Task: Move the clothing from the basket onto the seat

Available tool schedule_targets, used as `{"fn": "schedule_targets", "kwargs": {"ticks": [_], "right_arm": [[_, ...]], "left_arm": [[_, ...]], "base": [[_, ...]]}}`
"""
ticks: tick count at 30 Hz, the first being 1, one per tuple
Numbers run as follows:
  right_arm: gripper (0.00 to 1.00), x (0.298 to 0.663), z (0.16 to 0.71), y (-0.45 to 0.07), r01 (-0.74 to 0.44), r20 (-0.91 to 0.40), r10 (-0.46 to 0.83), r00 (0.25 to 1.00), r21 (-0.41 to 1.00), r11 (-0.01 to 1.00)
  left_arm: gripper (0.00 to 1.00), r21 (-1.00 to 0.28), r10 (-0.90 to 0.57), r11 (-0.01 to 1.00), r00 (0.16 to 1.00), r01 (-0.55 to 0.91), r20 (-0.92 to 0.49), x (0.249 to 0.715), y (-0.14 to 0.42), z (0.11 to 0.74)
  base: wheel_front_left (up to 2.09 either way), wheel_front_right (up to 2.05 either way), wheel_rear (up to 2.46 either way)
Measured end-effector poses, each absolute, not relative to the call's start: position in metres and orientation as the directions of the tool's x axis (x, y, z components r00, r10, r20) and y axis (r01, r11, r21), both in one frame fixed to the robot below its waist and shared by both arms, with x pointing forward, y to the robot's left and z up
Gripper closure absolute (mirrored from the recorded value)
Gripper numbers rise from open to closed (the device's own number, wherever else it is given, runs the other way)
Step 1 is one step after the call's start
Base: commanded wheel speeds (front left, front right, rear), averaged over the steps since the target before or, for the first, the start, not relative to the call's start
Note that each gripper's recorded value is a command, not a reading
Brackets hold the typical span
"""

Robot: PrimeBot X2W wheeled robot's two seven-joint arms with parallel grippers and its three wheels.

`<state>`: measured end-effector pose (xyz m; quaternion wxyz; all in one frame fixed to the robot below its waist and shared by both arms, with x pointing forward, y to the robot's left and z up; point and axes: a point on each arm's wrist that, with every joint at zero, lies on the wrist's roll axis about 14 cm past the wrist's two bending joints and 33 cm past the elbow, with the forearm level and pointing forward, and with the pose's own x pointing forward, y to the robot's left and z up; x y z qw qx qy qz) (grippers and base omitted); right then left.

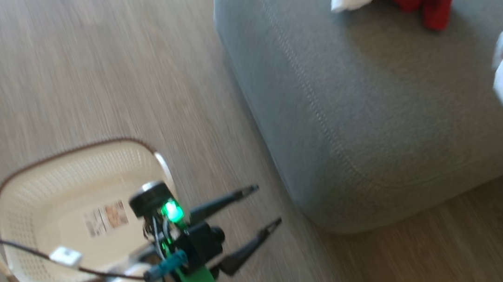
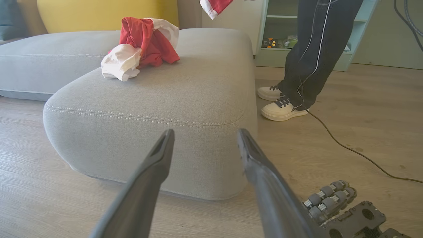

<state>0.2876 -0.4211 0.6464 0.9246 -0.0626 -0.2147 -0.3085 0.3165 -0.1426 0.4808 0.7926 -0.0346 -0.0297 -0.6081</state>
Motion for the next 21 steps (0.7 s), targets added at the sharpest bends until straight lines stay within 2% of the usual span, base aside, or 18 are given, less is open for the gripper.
{"fn": "schedule_targets", "kwargs": {"ticks": [7,17,21], "right_arm": [[1.0,0.358,0.662,-0.423,0.575,0.477,-0.495,0.727,-0.028,0.817],[1.0,0.467,0.67,-0.437,0.549,0.487,-0.447,0.75,-0.082,0.832],[1.0,0.495,0.662,-0.453,0.576,0.462,-0.494,0.737,-0.047,0.816]], "left_arm": [[0.0,-0.03,-0.96,0.265,0.267,0.964,0.08,0.355,-0.129,0.452],[0.0,-0.094,-0.957,0.281,0.286,0.955,0.045,0.385,-0.11,0.4],[0.0,-0.114,-0.951,0.302,0.308,0.946,0.035,0.391,-0.102,0.389]], "base": [[0.0,0.0,0.0],[0.0,0.0,0.0],[0.0,0.0,0.0]]}}
